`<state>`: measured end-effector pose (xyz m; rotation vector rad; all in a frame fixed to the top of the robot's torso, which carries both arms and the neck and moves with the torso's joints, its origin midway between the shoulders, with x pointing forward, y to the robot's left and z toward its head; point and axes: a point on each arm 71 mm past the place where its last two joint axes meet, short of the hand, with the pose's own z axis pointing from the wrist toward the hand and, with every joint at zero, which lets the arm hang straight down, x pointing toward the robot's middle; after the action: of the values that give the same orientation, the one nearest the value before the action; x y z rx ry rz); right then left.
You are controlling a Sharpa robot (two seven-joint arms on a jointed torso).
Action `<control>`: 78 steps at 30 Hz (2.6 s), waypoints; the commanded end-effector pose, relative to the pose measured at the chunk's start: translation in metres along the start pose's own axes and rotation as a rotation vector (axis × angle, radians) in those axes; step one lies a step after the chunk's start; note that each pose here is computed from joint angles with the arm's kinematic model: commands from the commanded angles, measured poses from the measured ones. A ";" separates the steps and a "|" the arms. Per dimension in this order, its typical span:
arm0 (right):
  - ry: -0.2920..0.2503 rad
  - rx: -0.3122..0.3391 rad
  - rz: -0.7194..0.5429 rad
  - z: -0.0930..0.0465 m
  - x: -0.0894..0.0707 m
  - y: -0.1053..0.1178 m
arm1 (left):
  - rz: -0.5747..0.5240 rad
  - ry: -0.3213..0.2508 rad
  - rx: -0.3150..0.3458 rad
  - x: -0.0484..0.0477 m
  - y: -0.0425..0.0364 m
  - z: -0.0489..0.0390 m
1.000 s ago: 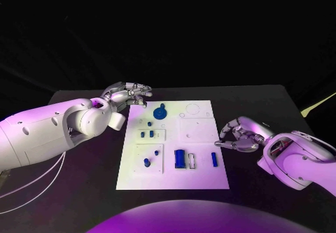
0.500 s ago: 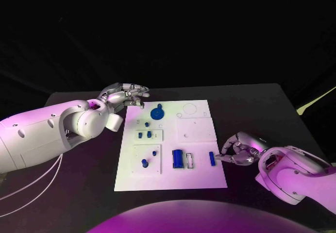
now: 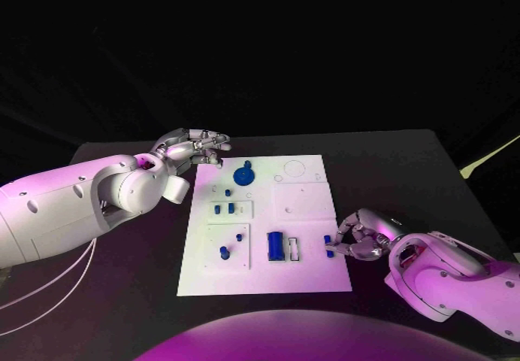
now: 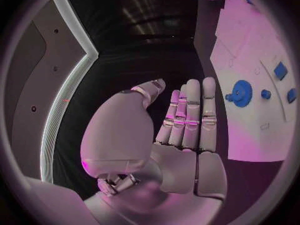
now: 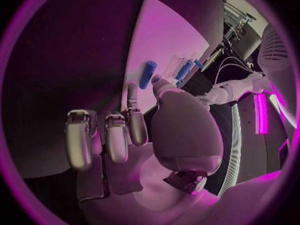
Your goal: Assemble the parts on the task board
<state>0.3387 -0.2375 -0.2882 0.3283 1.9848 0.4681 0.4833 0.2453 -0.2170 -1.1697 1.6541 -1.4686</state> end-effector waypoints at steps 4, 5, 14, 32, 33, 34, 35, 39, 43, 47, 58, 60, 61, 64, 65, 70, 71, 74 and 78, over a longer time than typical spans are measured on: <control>-0.016 -0.023 -0.016 0.001 0.003 0.004 | 0.000 0.013 0.007 0.0019 -0.0010 0.0000; -0.015 -0.026 -0.020 0.001 0.004 0.005 | 0.000 0.013 0.007 0.0018 -0.0010 0.0000; 0.028 -0.030 -0.104 0.006 0.014 0.005 | 0.000 0.012 0.007 0.0015 -0.0011 -0.0006; 0.029 -0.076 -0.273 0.009 0.025 0.006 | 0.002 0.010 0.006 0.0004 -0.0012 -0.0016; 0.027 -0.075 -0.266 0.008 0.025 0.006 | 0.002 0.010 0.006 0.0004 -0.0012 -0.0016; 0.025 -0.073 -0.257 0.008 0.025 0.007 | 0.002 0.010 0.006 0.0004 -0.0012 -0.0016; 0.023 -0.070 -0.245 0.007 0.025 0.007 | 0.002 0.011 0.006 0.0004 -0.0012 -0.0015; 0.016 -0.061 -0.185 0.006 0.023 0.009 | 0.002 0.010 0.006 0.0005 -0.0011 -0.0014; 0.013 -0.050 -0.113 0.008 0.017 0.012 | 0.002 0.011 0.006 0.0008 -0.0011 -0.0012; 0.033 -0.029 -0.015 0.008 0.013 0.017 | 0.003 0.010 0.006 0.0008 -0.0011 -0.0012; 0.100 -0.004 0.173 0.010 0.021 0.038 | 0.002 0.013 0.006 0.0020 -0.0011 -0.0007; 0.116 0.000 0.187 0.011 0.023 0.040 | 0.002 0.013 0.006 0.0020 -0.0011 -0.0007; 0.121 0.002 0.190 0.012 0.024 0.041 | 0.002 0.014 0.006 0.0021 -0.0011 -0.0007; 0.140 0.008 0.204 0.013 0.028 0.044 | 0.001 0.015 0.006 0.0023 -0.0011 -0.0007; 0.144 0.010 0.208 0.013 0.030 0.044 | 0.001 0.015 0.005 0.0024 -0.0011 -0.0007; 0.148 0.011 0.220 0.014 0.033 0.048 | 0.001 0.017 0.005 0.0025 -0.0010 -0.0007; 0.148 0.010 0.222 0.015 0.034 0.049 | 0.001 0.016 0.005 0.0025 -0.0010 -0.0007; 0.145 0.006 0.225 0.015 0.035 0.051 | 0.001 0.017 0.004 0.0025 -0.0010 -0.0007; 0.138 -0.002 0.230 0.016 0.035 0.053 | 0.001 0.018 0.004 0.0026 -0.0010 -0.0006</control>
<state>0.3391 -0.1734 -0.2982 0.5249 2.1001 0.6406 0.4824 0.2459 -0.2168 -1.1676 1.6576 -1.4665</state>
